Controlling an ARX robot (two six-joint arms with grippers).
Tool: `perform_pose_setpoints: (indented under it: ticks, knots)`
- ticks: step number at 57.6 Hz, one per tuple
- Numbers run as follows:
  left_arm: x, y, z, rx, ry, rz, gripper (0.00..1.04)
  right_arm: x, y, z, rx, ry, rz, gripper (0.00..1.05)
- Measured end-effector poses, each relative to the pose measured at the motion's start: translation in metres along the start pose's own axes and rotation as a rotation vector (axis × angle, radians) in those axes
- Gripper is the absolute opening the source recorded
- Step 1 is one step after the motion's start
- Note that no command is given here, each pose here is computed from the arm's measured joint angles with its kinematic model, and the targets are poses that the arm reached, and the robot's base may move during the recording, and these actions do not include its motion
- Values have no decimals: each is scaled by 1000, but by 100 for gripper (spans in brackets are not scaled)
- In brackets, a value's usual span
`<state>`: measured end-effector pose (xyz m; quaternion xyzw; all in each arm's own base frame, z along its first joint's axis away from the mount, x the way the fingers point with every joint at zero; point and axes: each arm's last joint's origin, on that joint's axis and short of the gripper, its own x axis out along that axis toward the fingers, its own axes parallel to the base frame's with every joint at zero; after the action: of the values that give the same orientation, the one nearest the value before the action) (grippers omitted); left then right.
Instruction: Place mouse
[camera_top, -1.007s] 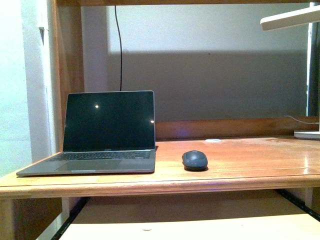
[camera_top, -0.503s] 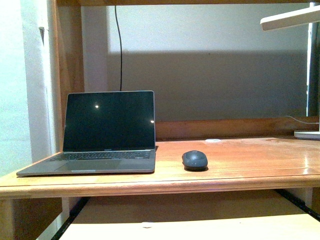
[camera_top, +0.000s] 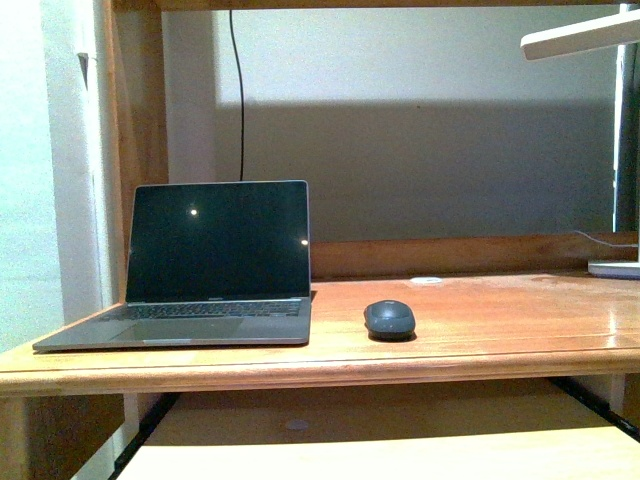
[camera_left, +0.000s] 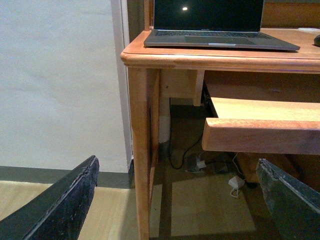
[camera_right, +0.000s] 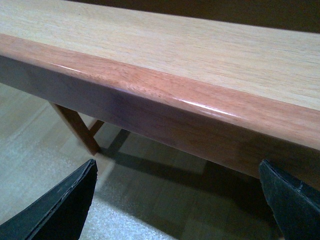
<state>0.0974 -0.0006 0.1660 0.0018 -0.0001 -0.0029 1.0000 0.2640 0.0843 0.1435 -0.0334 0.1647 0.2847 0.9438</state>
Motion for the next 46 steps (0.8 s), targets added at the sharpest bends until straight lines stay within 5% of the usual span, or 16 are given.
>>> perform_pose_setpoints:
  ticks: [46]
  knots:
    - [0, 0, 0, 0, 0, 0, 97, 134, 48, 57, 33, -32, -126, 97]
